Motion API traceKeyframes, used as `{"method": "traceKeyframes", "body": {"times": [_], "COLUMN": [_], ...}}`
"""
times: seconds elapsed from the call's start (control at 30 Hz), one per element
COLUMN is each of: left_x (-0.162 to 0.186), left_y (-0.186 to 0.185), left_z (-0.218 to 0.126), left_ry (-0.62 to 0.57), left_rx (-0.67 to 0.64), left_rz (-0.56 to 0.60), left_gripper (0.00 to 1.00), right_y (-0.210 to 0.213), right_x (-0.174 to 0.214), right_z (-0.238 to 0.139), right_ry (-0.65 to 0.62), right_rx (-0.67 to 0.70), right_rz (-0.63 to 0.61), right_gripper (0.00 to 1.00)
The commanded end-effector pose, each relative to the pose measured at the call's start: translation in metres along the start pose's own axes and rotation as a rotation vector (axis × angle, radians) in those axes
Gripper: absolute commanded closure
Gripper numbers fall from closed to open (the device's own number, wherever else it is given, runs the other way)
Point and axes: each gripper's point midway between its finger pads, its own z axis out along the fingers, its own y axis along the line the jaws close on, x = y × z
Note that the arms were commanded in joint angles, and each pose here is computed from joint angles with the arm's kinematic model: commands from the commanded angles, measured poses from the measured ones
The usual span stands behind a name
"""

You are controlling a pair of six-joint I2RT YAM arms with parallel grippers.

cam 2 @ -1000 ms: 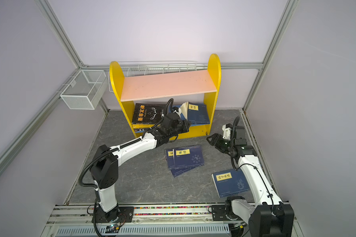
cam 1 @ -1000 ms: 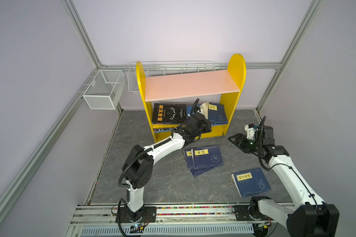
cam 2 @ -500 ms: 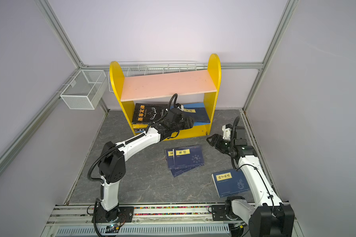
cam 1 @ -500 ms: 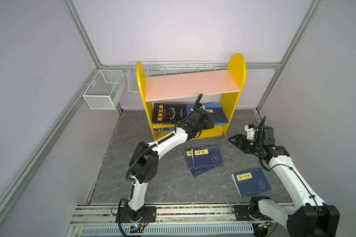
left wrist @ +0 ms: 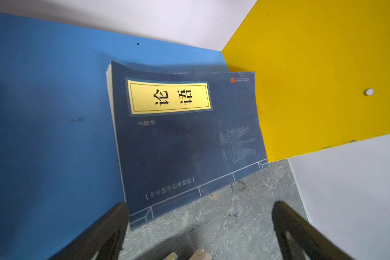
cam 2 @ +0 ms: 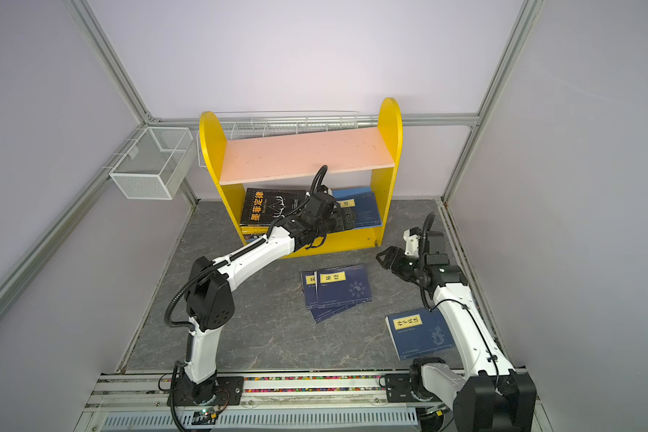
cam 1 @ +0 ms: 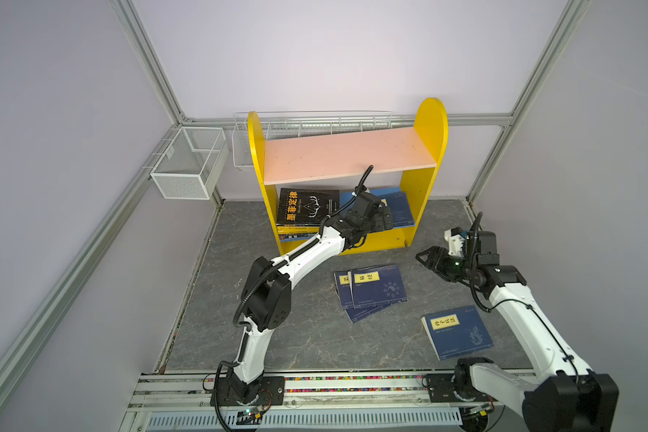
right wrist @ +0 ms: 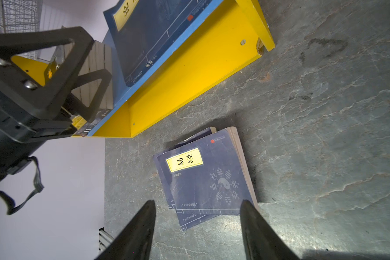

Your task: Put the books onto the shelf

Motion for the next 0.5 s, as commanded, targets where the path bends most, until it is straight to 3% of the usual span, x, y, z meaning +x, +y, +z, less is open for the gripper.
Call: {"method": "traceKeyframes", "body": {"times": [0.0, 0.27, 0.47], "left_x": [-0.003, 0.012, 0.068], "left_y": [-0.005, -0.023, -0.003], "left_z": [-0.012, -0.063, -0.102], "left_ry": [-0.011, -0.034, 0.053], "left_rx": [-0.032, -0.045, -0.017], "left_rz": [0.04, 0.178, 0.254], "left_gripper": [0.0, 0.0, 0.0], "right_y": [-0.006, -0.027, -0.046], "right_x": [0.005, 0.035, 0.066], "right_z": [-0.003, 0.027, 0.061], "right_ry": [0.01, 0.112, 0.224], "right_rx": [0.045, 0.122, 0.15], "right_rz": [-0.034, -0.04, -0.032], "right_gripper": [0.37, 0.36, 0.36]}}
